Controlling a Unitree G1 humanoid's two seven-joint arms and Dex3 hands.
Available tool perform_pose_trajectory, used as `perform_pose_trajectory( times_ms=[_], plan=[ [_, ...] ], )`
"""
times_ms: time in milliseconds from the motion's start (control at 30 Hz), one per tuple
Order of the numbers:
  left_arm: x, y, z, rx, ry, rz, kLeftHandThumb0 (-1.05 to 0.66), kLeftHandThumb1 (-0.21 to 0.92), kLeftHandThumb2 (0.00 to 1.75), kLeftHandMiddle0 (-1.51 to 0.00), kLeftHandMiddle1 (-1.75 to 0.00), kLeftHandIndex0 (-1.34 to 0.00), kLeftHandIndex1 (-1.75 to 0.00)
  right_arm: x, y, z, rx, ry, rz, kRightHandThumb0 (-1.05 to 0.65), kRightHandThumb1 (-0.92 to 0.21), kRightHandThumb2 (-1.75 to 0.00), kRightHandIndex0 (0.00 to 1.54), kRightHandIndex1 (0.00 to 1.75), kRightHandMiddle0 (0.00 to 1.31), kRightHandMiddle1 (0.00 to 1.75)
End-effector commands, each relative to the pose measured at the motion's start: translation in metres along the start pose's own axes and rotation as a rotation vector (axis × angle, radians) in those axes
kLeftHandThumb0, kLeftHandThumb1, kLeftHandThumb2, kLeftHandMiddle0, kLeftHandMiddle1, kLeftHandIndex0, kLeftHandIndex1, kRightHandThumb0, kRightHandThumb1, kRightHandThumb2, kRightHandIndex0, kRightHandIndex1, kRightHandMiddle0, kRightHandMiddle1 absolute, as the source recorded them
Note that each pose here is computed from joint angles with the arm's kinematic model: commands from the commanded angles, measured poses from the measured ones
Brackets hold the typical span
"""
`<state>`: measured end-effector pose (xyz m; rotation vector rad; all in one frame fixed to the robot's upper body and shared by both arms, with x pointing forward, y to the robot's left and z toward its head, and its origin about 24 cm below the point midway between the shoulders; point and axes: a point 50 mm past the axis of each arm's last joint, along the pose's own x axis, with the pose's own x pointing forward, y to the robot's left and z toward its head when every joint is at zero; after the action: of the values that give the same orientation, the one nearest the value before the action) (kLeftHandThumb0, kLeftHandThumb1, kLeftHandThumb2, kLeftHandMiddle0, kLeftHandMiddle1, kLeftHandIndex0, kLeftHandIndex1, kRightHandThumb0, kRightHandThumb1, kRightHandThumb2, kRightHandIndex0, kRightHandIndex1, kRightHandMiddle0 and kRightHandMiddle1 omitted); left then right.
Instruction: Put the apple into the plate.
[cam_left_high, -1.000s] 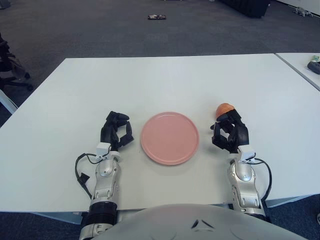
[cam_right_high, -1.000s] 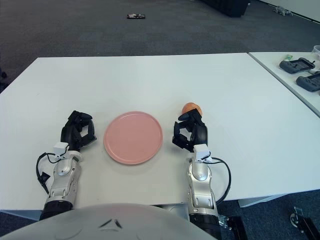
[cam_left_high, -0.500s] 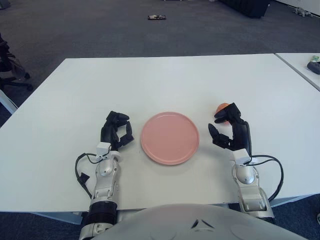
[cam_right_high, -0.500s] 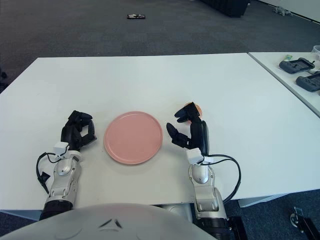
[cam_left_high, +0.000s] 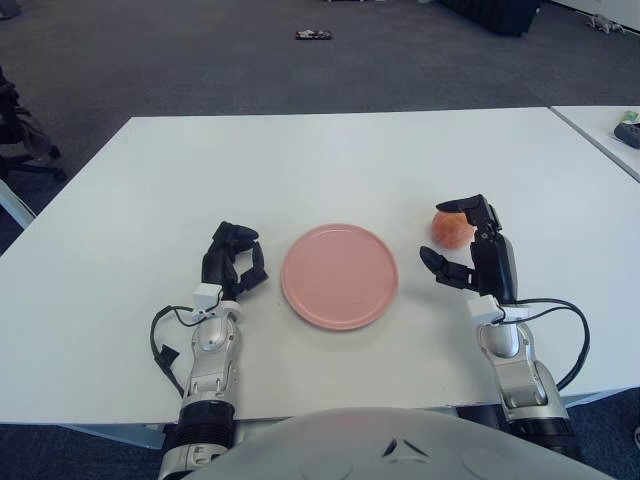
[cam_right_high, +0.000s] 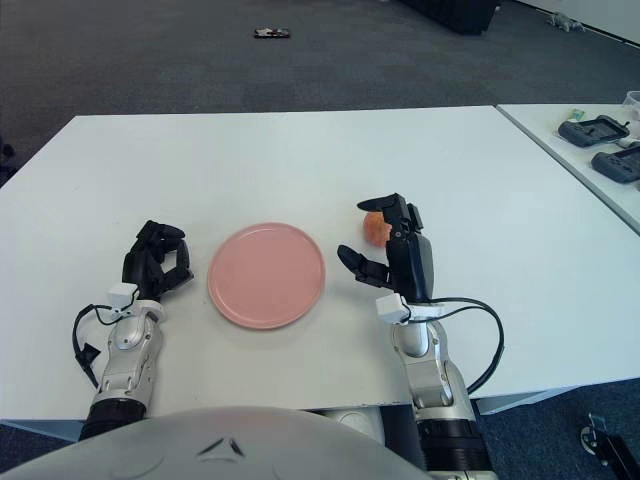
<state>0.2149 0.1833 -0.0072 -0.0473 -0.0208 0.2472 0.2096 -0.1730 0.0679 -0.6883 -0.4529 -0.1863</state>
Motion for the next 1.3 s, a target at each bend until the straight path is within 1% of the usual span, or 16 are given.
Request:
perform_pose_trajectory(
  times_ms=[0, 33, 67, 133, 167, 233, 367, 467, 600, 1000, 1067, 1167, 1267],
  plan=[
    [0.001, 0.0, -0.004, -0.002, 0.025, -0.001, -0.43, 0.46, 1.15, -1.13, -1.75, -0.49, -1.75, 0.007, -0.006, 0.002, -0.058, -0.006, -0.031, -0.81, -0.47, -0.94, 0.0, 0.05, 0.0, 0.48],
    [0.001, 0.0, -0.004, -0.003, 0.025, -0.001, -0.43, 0.46, 1.15, -1.13, -1.75, -0.49, -1.75, 0.008, -0.006, 0.002, -0.064, -0.002, -0.03, -0.81, -0.46, -0.93, 0.0, 0.03, 0.0, 0.41],
    [0.001, 0.0, -0.004, -0.005, 0.026, -0.001, -0.43, 0.46, 1.15, -1.13, -1.75, -0.49, -1.75, 0.008, -0.007, 0.002, -0.079, 0.005, -0.026, -0.81, -0.46, -0.93, 0.0, 0.03, 0.0, 0.39],
    [0.001, 0.0, -0.004, -0.01, 0.025, 0.0, -0.43, 0.46, 1.15, -1.13, -1.75, -0.49, -1.75, 0.01, -0.009, 0.001, -0.114, 0.019, -0.014, -0.8, -0.42, -0.93, 0.0, 0.01, 0.0, 0.26],
    [0.001, 0.0, -0.004, -0.012, 0.025, 0.0, -0.43, 0.46, 1.15, -1.13, -1.75, -0.49, -1.75, 0.012, -0.01, 0.001, -0.13, 0.023, -0.008, -0.8, -0.42, -0.93, 0.0, 0.01, 0.0, 0.24],
    [0.001, 0.0, -0.004, -0.013, 0.024, 0.003, -0.43, 0.46, 1.15, -1.13, -1.75, -0.49, -1.75, 0.022, -0.013, 0.0, -0.166, 0.026, 0.005, -0.81, -0.39, -0.93, 0.0, 0.0, 0.0, 0.12],
    [0.001, 0.0, -0.004, -0.016, 0.026, 0.007, -0.43, 0.46, 1.14, -1.12, -1.75, -0.49, -1.75, 0.039, -0.016, -0.002, -0.221, 0.039, 0.024, -0.83, -0.37, -0.93, 0.0, 0.0, 0.0, 0.03],
    [0.0, 0.0, -0.004, -0.016, 0.025, 0.012, -0.43, 0.47, 1.14, -1.11, -1.75, -0.49, -1.75, 0.04, -0.016, -0.004, -0.261, 0.069, 0.054, -0.87, -0.37, -0.9, 0.0, 0.0, 0.0, 0.01],
    [0.0, 0.0, -0.003, -0.01, 0.024, 0.015, -0.43, 0.47, 1.14, -1.11, -1.75, -0.49, -1.75, 0.044, -0.016, -0.003, -0.269, 0.096, 0.082, -0.9, -0.38, -0.86, 0.0, 0.0, 0.0, 0.0],
    [-0.001, 0.001, -0.003, -0.013, 0.031, 0.013, -0.44, 0.45, 1.16, -1.12, -1.75, -0.5, -1.75, 0.056, -0.011, -0.002, -0.28, 0.159, 0.147, -0.88, -0.35, -0.83, 0.0, 0.0, 0.0, 0.0],
    [-0.001, 0.001, -0.003, -0.003, 0.031, 0.015, -0.44, 0.45, 1.16, -1.12, -1.75, -0.5, -1.75, 0.058, -0.009, -0.004, -0.274, 0.184, 0.182, -0.86, -0.33, -0.84, 0.0, 0.0, 0.0, 0.0],
    [-0.001, 0.0, -0.003, 0.01, 0.015, 0.02, -0.44, 0.44, 1.18, -1.13, -1.75, -0.51, -1.75, 0.061, -0.005, -0.008, -0.279, 0.224, 0.24, -0.82, -0.27, -0.9, 0.0, 0.0, 0.0, 0.0],
    [-0.001, 0.0, -0.002, 0.008, 0.01, 0.012, -0.44, 0.43, 1.19, -1.14, -1.75, -0.52, -1.75, 0.063, -0.001, -0.011, -0.292, 0.263, 0.303, -0.8, -0.25, -0.92, 0.0, 0.0, 0.0, 0.0]
  ],
)
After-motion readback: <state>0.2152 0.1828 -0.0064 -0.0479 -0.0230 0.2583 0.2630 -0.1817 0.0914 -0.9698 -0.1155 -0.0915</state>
